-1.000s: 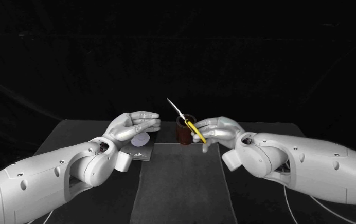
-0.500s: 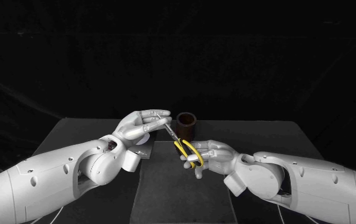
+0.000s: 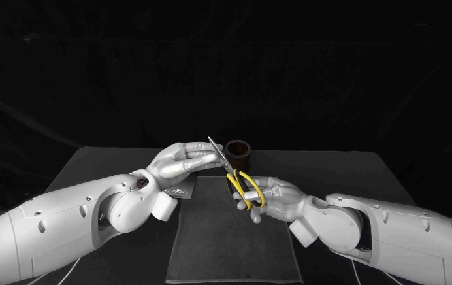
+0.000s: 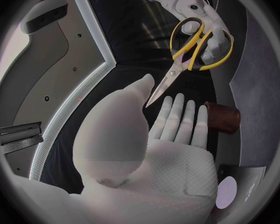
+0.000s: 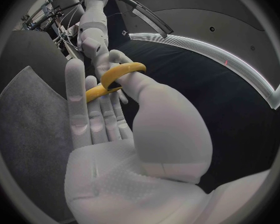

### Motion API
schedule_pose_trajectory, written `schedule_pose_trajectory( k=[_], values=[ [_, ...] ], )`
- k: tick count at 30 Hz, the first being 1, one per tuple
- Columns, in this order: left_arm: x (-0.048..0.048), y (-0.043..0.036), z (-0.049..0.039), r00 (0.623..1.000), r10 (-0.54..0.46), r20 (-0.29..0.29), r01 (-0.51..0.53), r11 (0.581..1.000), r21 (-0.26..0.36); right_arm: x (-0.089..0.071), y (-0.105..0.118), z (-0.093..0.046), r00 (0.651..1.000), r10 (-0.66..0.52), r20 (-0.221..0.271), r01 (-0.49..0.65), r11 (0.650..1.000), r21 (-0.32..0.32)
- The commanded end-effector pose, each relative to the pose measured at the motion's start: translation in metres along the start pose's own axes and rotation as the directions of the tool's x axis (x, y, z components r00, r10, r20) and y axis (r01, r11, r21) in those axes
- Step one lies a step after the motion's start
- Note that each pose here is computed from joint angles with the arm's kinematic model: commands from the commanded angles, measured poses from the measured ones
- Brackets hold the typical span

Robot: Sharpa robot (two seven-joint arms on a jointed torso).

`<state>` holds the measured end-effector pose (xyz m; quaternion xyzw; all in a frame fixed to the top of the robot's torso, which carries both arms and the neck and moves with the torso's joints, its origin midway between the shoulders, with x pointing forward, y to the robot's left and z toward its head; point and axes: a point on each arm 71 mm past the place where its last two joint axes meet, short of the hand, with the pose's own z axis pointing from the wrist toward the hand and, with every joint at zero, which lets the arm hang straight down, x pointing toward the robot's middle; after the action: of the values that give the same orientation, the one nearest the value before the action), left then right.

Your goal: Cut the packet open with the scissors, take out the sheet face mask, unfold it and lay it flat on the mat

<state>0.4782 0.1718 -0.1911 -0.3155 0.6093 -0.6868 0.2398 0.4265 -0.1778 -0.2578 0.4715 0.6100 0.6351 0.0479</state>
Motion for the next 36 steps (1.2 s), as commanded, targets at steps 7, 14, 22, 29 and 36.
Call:
schedule_pose_trajectory(
  k=[7, 14, 22, 29, 36],
  values=[
    [0.0146, 0.0038, 0.0008, 0.982, -0.063, -0.177, 0.053, 0.997, -0.060, -0.0009, 0.0024, 0.0009, 0.999, 0.046, -0.024, -0.047, 0.998, -0.030],
    [0.0168, 0.0047, 0.0040, 0.982, -0.058, -0.177, 0.048, 0.997, -0.061, 0.0027, 0.0007, 0.0038, 0.998, 0.040, -0.039, -0.041, 0.999, -0.023],
    [0.0153, 0.0055, 0.0061, 0.989, -0.031, -0.145, 0.022, 0.998, -0.061, 0.0012, 0.0007, 0.0046, 0.999, 0.032, -0.043, -0.033, 0.999, -0.019],
    [0.0144, 0.0054, 0.0070, 0.992, 0.000, -0.123, -0.006, 0.999, -0.053, 0.0015, 0.0006, 0.0049, 0.998, 0.031, -0.051, -0.032, 0.999, -0.016],
    [0.0136, 0.0054, 0.0075, 0.994, 0.022, -0.110, -0.027, 0.998, -0.050, 0.0009, 0.0007, 0.0048, 0.999, 0.028, -0.046, -0.028, 0.999, -0.015]
  ],
)
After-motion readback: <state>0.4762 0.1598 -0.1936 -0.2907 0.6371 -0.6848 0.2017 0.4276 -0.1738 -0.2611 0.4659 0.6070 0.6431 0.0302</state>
